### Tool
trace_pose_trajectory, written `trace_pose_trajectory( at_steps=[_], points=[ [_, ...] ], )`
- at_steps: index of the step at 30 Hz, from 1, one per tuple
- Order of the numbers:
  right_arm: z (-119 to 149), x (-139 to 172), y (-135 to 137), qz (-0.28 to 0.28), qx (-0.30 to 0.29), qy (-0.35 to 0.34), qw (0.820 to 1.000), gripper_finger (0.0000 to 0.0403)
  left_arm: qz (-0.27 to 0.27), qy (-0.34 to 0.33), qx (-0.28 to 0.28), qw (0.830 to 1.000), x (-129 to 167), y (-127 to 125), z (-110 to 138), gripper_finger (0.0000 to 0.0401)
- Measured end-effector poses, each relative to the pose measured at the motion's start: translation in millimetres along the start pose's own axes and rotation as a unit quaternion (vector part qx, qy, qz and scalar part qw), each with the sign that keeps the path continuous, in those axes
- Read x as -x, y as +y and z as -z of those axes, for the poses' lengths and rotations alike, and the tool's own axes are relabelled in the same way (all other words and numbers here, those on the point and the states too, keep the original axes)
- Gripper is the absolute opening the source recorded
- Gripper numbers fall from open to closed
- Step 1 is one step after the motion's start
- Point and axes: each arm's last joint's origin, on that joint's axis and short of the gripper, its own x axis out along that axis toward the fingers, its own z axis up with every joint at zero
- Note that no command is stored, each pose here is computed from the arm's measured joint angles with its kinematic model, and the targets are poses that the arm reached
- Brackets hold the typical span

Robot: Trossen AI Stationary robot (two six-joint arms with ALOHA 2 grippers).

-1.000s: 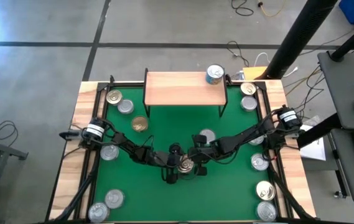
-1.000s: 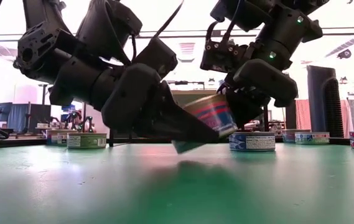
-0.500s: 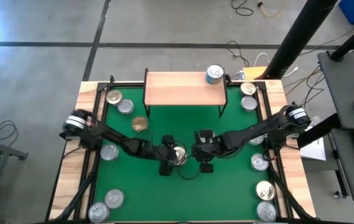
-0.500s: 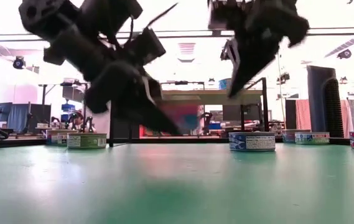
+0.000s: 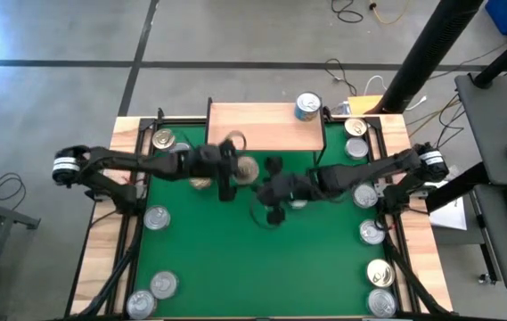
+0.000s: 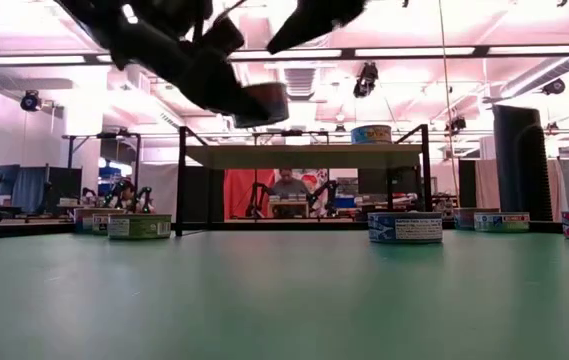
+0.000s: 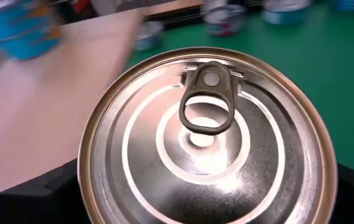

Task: Stack canned seafood by type on shelf
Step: Put the blue pink tuna can on the shelf

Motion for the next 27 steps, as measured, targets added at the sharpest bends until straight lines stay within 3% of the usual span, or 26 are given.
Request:
trace_pose_trajectory(
  at_steps=[4, 6, 12, 14, 18, 27],
  points=[
    [3, -8, -57, 0.071, -0.023, -0.013, 0.997, 0.0009, -0.047, 0.011, 0.008, 0.999, 0, 43, 1, 0.0384],
    [8, -11, -85, 0.095, -0.035, -0.016, 0.995, 0.0009, -0.043, 0.01, 0.008, 0.999, -1, 59, -2, 0.0384],
    [37, -31, -151, 0.025, -0.082, -0.064, 0.994, 0.0009, -0.041, 0.037, -0.004, 0.998, -16, 97, -10, 0.0385],
    [50, -41, -161, 0.021, -0.099, -0.04, 0.994, 0.0009, -0.044, 0.048, -0.01, 0.998, -21, 109, -14, 0.0389],
    [65, -58, -175, 0.023, -0.098, -0.003, 0.995, 0.0009, 0.0, 0.076, -0.003, 0.997, -34, 128, -15, 0.0397],
    [75, -75, -186, -0.018, -0.104, 0.094, 0.99, 0.0009, 0.047, 0.136, -0.016, 0.989, -55, 156, -18, 0.0399]
  ],
)
